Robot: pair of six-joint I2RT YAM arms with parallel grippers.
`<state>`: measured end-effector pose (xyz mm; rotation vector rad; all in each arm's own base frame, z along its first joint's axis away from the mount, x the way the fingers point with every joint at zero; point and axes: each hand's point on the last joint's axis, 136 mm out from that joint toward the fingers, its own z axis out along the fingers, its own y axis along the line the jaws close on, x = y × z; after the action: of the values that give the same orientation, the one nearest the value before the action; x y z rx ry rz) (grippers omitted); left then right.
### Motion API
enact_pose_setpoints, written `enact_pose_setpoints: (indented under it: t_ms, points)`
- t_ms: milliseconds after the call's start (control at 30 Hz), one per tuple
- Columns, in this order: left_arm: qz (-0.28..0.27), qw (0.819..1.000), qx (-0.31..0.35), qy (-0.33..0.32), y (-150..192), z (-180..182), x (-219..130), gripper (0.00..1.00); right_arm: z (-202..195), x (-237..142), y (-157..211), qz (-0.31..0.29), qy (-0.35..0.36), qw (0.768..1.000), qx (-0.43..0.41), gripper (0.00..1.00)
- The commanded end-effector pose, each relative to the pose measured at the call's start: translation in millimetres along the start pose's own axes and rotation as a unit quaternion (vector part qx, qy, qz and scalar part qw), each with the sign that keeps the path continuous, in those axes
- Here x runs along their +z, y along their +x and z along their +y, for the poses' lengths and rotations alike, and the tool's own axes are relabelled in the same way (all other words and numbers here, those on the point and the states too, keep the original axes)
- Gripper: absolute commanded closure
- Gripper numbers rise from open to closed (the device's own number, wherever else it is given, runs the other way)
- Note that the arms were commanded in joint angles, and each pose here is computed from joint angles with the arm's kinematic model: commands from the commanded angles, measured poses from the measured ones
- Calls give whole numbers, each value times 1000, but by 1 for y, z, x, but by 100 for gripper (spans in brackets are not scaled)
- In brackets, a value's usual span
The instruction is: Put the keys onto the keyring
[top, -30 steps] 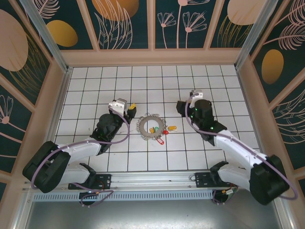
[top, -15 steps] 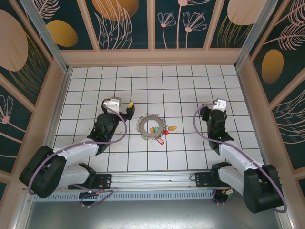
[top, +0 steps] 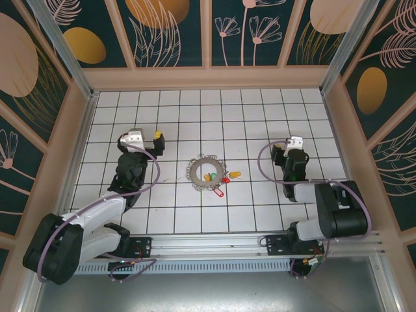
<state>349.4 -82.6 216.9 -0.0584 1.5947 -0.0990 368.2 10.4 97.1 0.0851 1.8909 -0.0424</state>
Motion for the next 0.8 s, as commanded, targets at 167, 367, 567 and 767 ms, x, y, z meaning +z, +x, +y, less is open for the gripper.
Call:
enact_pose_setpoints:
  t_ms: [167,367,567,767]
  points:
    - [-4,999,9,-31,-1,21,-4,1,-5,-16,-30,-114,-59,992,14,37]
    - [-6,998,15,-53,-2,39,-1,1,-12,-2,-26,-92,-36,995,27,29]
    - [-6,996,42,-82,-1,62,13,1,-19,2,-26,-85,-34,995,41,1]
    - [12,994,76,-82,24,76,28,1,-19,2,-26,-86,-34,995,41,1]
